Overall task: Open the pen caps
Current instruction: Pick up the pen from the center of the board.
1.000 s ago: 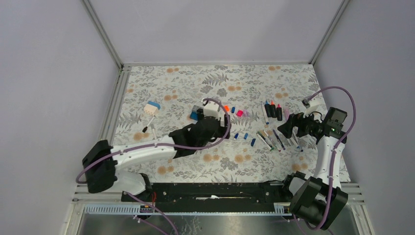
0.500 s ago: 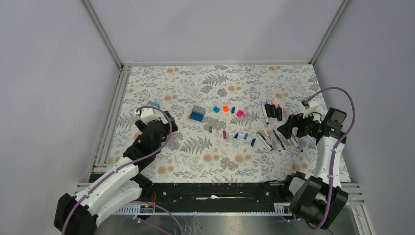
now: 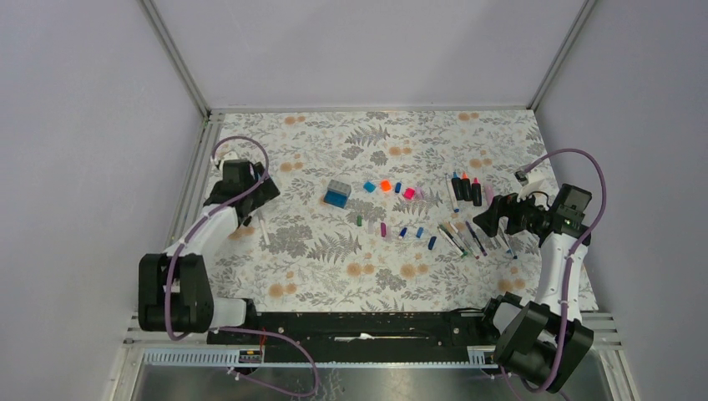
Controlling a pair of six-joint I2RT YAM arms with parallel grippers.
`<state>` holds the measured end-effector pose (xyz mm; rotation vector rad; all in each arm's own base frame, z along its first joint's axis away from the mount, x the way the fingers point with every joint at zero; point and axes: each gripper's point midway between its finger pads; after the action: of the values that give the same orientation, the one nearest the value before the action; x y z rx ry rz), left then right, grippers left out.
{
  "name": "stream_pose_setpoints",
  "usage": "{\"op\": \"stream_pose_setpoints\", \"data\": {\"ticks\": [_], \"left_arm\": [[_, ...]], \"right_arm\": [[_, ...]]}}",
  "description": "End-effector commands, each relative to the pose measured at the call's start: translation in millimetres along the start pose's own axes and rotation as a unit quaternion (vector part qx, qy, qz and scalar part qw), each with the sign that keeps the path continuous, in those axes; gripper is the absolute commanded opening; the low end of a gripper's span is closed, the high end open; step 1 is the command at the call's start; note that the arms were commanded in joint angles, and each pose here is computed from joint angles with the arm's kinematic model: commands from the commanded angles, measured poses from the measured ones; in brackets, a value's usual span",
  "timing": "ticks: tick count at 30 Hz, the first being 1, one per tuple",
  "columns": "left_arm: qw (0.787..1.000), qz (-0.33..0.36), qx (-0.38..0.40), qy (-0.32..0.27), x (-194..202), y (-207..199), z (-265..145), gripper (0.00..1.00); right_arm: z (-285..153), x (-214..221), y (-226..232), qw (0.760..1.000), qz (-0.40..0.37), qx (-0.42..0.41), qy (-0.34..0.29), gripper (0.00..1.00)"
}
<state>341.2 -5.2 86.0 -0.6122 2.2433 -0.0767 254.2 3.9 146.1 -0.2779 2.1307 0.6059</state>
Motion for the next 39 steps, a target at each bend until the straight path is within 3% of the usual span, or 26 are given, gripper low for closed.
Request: {"op": "stream_pose_setpoints", "data": {"ticks": [1, 5, 10, 17, 35, 39], "left_arm": [[0.995, 0.096, 0.01, 0.022, -23.9, -8.7, -2.9, 0.99], [0.978, 0.208, -0.011, 0.016, -31.1, 7.5, 4.7, 0.97], [0.963, 0.267, -0.005, 0.035, -22.7, 17.7, 19.0, 0.88], [0.962, 0.267, -0.016, 0.057, -10.8, 37.1, 34.0, 0.69], [0.957, 0.262, 0.001, 0.123, 22.6, 45.2, 56.0, 0.54], [0.955, 0.259, 0.001, 0.142, 29.9, 46.3, 58.6, 0.4]], "right_arm": [[-2.2, -9.1, 5.1, 0.999, -0.025, -0.009, -0.019, 1.0], [-3.9, -11.3, 6.8, 0.999, -0.031, -0.008, -0.023, 1.0], [-4.6, -12.4, 9.1, 0.999, -0.034, -0.011, -0.027, 1.0], [-4.3, -13.1, 11.6, 0.999, -0.03, -0.018, -0.029, 0.99], [-3.6, -9.7, 7.7, 0.999, -0.029, -0.01, -0.022, 1.0], [-3.5, -9.2, 6.6, 0.999, -0.029, -0.008, -0.021, 1.0]]}}
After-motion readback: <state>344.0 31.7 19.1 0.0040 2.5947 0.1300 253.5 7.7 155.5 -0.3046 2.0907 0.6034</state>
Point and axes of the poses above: each gripper's point midway between its finger pads, its own z axis out along the fingers, its own y axis along the line the jaws close on, x = y × z, and after that the axes turned 3 degrees about z, right-handed
